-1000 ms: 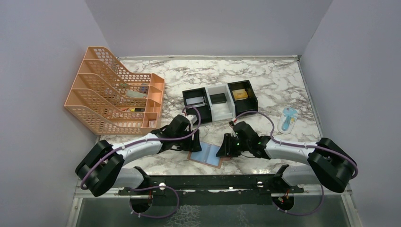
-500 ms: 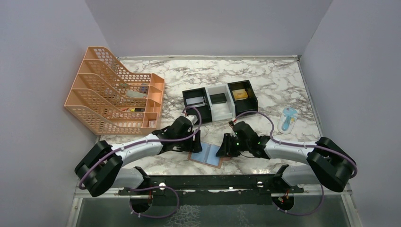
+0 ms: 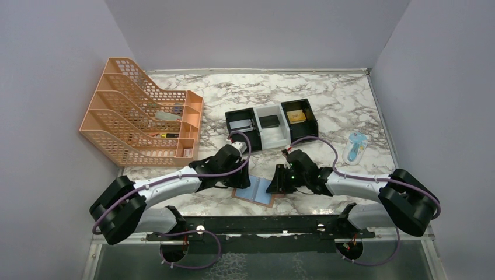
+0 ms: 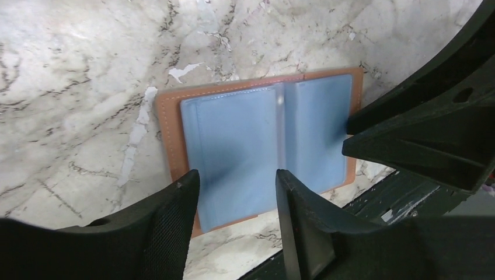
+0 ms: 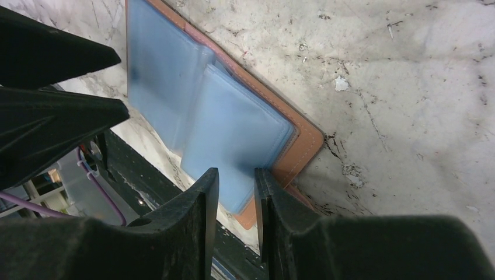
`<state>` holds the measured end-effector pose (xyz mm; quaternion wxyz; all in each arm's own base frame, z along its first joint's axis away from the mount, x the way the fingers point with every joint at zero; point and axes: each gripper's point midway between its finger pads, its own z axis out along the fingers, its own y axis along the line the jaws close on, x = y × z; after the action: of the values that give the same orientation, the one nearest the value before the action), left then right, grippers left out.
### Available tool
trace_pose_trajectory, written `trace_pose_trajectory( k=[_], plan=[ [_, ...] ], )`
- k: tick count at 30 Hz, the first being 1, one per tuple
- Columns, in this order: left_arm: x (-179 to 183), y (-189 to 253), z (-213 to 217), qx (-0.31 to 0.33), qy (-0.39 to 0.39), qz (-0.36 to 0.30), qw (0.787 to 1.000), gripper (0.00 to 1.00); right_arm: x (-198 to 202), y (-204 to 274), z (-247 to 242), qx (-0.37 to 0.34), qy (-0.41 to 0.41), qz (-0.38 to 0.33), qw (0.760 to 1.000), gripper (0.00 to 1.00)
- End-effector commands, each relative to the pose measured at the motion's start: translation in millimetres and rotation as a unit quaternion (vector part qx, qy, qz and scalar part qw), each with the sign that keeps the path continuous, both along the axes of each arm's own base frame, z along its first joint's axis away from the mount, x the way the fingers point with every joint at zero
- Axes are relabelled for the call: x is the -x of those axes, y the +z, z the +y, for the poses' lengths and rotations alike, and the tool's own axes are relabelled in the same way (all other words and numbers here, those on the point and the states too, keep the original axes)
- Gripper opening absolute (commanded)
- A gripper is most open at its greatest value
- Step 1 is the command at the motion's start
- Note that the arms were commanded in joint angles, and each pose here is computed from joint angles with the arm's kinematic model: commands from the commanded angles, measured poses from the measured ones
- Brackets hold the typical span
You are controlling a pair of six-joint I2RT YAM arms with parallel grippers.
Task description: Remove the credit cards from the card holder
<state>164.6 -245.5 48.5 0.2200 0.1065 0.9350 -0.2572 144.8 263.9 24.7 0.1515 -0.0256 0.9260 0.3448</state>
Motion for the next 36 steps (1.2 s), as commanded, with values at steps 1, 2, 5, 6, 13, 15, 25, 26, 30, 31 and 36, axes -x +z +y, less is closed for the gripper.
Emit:
trace_pose_trajectory(
  k=[1, 2, 5, 6, 13, 15, 25, 26, 30, 31, 36],
  plan=[
    [0.0, -7.1, -9.3, 0.004, -0.006, 0.009, 1.0, 0.52, -1.5, -22.5, -18.3, 0.062, -0.013, -0.002, 0.998, 0.31],
    [0.5, -11.1, -7.9, -0.002, -0.005, 0.012, 1.0, 0.52, -1.4, -22.7, -18.4, 0.062, -0.014, -0.001, 0.998, 0.31],
    [1.7, -22.2, -3.8, -0.023, -0.002, 0.021, 1.0, 0.52, -1.5, -20.8, -18.0, 0.059, -0.014, -0.003, 0.998, 0.31],
    [2.3, -25.6, -2.4, -0.029, -0.002, 0.024, 0.999, 0.52, -1.5, -19.6, -17.8, 0.058, -0.013, -0.004, 0.998, 0.31],
    [4.9, -29.0, -2.3, -0.038, -0.004, 0.024, 0.999, 0.53, -1.8, -3.3, -14.6, 0.048, -0.002, -0.013, 0.999, 0.34],
    [4.0, -27.4, -1.7, -0.037, -0.001, 0.022, 0.999, 0.54, -1.7, -1.1, -16.4, 0.047, -0.008, -0.015, 0.999, 0.35],
    [1.2, -20.7, -3.9, -0.035, -0.006, 0.012, 0.999, 0.54, 0.2, -11.3, -17.2, 0.05, -0.012, -0.004, 0.999, 0.36],
    [0.7, -20.7, -2.8, -0.037, -0.005, 0.01, 0.999, 0.55, 0.3, -12.4, -16.0, 0.049, -0.011, -0.002, 0.999, 0.36],
    [4.2, -25.3, -1.8, -0.038, -0.006, 0.018, 0.999, 0.56, -0.3, -14.4, -6.3, 0.027, -0.008, 0.005, 1.0, 0.34],
    [5.8, -27.2, -3.0, -0.035, -0.008, 0.022, 0.999, 0.55, -0.1, -15.1, -3.9, 0.022, -0.009, 0.009, 1.0, 0.33],
    [14.3, -32.2, -9.9, -0.018, -0.016, 0.034, 0.999, 0.53, -2.3, -7.3, 11.9, -0.022, -0.007, 0.012, 1.0, 0.29]
  ],
)
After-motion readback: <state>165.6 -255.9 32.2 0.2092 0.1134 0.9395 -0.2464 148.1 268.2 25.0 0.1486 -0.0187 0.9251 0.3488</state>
